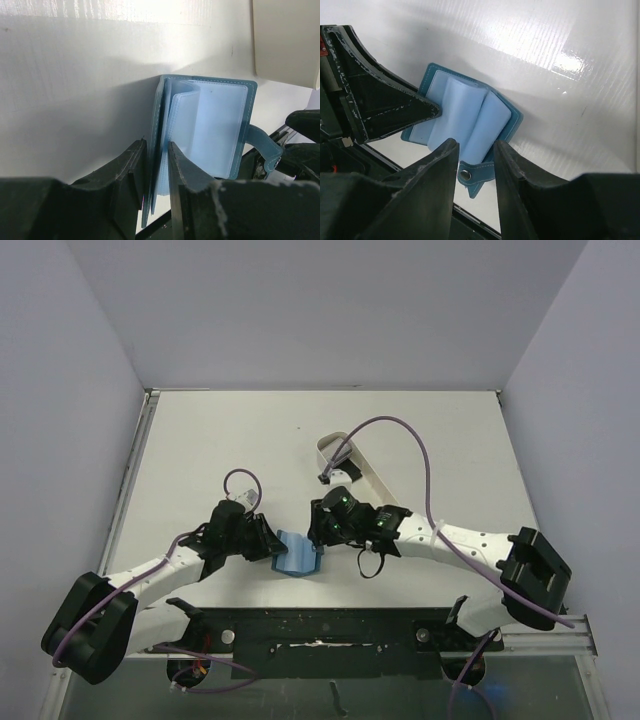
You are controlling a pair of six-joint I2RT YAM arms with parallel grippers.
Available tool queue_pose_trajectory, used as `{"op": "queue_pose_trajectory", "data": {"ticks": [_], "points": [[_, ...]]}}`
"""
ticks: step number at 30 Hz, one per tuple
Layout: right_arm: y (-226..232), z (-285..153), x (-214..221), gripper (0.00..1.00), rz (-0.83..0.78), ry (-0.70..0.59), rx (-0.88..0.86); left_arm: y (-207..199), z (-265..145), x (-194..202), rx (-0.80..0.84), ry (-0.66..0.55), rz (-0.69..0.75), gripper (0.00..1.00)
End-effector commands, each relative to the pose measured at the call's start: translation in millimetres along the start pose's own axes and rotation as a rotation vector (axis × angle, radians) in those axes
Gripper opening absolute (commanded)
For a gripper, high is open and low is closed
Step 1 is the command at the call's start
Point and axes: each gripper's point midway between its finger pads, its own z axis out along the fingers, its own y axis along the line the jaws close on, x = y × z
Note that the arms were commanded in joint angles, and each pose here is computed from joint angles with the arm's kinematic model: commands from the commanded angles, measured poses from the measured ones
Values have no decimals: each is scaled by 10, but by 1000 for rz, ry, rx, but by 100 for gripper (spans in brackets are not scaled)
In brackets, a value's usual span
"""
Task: Put the credit cards into the card holder
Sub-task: Open the card holder at the center of the board.
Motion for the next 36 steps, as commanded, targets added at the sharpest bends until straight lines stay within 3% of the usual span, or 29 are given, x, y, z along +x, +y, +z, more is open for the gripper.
{"op": "queue_pose_trajectory", "data": {"ticks": [1, 6, 12, 18, 24, 28, 36], "points": [[200, -111, -313, 36, -47, -80, -17, -194, -20, -150, 54, -40, 33, 22], [347, -109, -356, 30, -88, -91, -50, -250, -35, -172, 73, -46, 38, 22], [328, 154, -71, 22, -83, 0, -64, -230, -34, -172, 64, -49, 28, 22], [210, 314, 217, 30, -78, 86, -47, -136, -51, -193, -4, -61, -51, 23], [211, 445, 312, 30, -85, 123, -50, -249, -115, -210, 69, -50, -106, 38], [255, 531, 289, 30, -50, 120, -70, -400, -165, -192, 154, -31, -134, 43], [287, 664, 358, 33, -32, 148, -93, -263, -128, -157, 102, -32, -124, 45]]}}
